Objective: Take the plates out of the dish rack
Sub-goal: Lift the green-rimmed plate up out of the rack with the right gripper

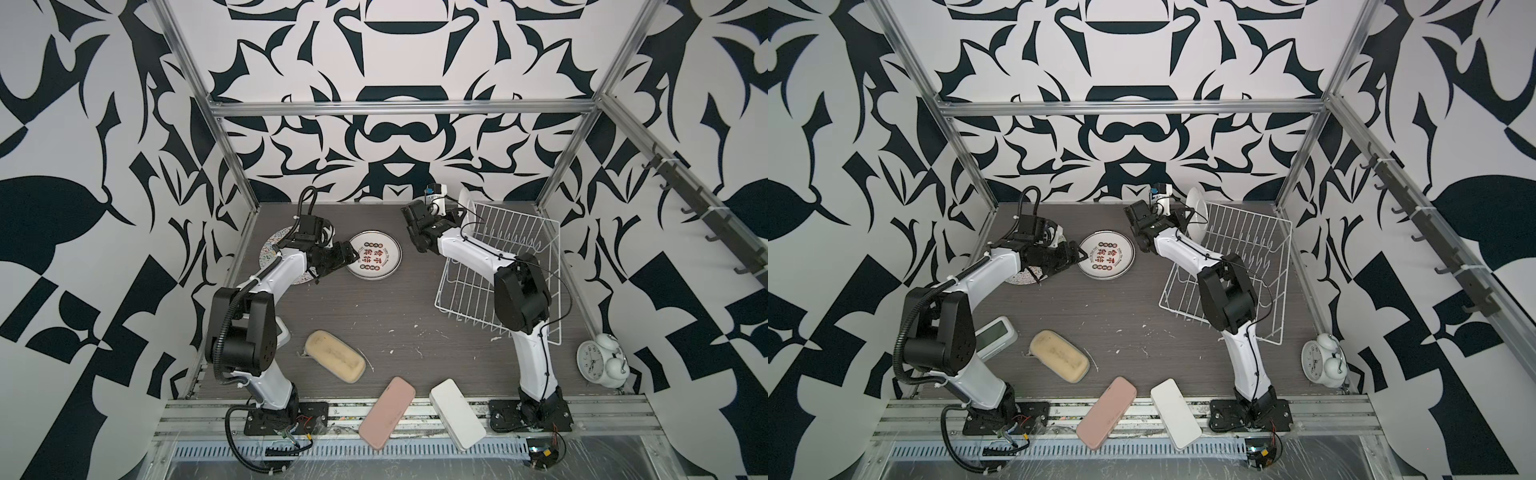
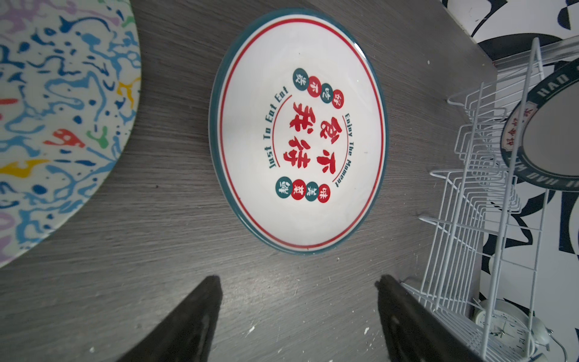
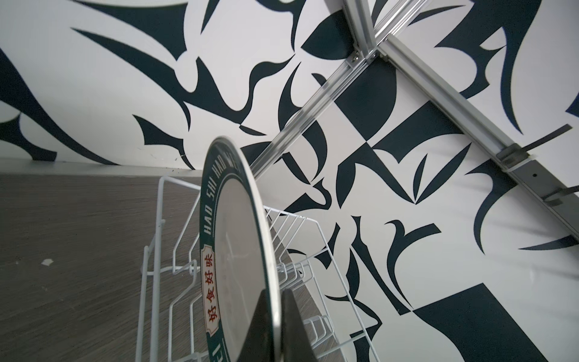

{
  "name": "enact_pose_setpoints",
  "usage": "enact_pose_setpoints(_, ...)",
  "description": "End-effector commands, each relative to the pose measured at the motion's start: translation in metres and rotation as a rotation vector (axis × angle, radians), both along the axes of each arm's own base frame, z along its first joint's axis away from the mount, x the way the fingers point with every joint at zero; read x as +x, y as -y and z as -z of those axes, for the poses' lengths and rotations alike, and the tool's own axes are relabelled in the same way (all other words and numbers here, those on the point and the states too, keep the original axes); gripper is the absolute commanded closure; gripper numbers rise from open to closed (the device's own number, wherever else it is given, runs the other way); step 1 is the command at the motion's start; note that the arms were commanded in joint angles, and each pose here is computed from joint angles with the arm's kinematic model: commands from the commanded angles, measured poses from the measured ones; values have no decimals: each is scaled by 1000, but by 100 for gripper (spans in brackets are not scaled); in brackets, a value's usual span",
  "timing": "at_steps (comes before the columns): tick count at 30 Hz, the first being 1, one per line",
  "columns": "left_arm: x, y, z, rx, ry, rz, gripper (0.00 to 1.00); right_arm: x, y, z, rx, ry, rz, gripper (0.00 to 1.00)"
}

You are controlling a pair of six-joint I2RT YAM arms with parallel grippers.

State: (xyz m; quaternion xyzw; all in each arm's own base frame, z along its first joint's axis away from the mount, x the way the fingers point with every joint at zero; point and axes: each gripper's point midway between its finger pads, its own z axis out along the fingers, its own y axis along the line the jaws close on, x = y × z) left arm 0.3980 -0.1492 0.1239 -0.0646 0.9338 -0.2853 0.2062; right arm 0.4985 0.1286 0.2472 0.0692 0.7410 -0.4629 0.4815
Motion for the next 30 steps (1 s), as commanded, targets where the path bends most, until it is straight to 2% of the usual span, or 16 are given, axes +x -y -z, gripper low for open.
enact_pose_setpoints(1,-7,-2,-8,17,8,9,17,-12,4,-53,39,123,19,100)
enact_pose_setpoints(18,-5,5,-20,-28,32,14,17,-33,-9,-122,39,225,-62,100)
enact_pose_setpoints(24,-5,11,-26,-77,37,20,17,-51,-5,-144,115,306,-90,100)
enact_pose_setpoints(30,-1,19,-30,-138,36,23,16,-65,-2,-151,252,338,-200,100)
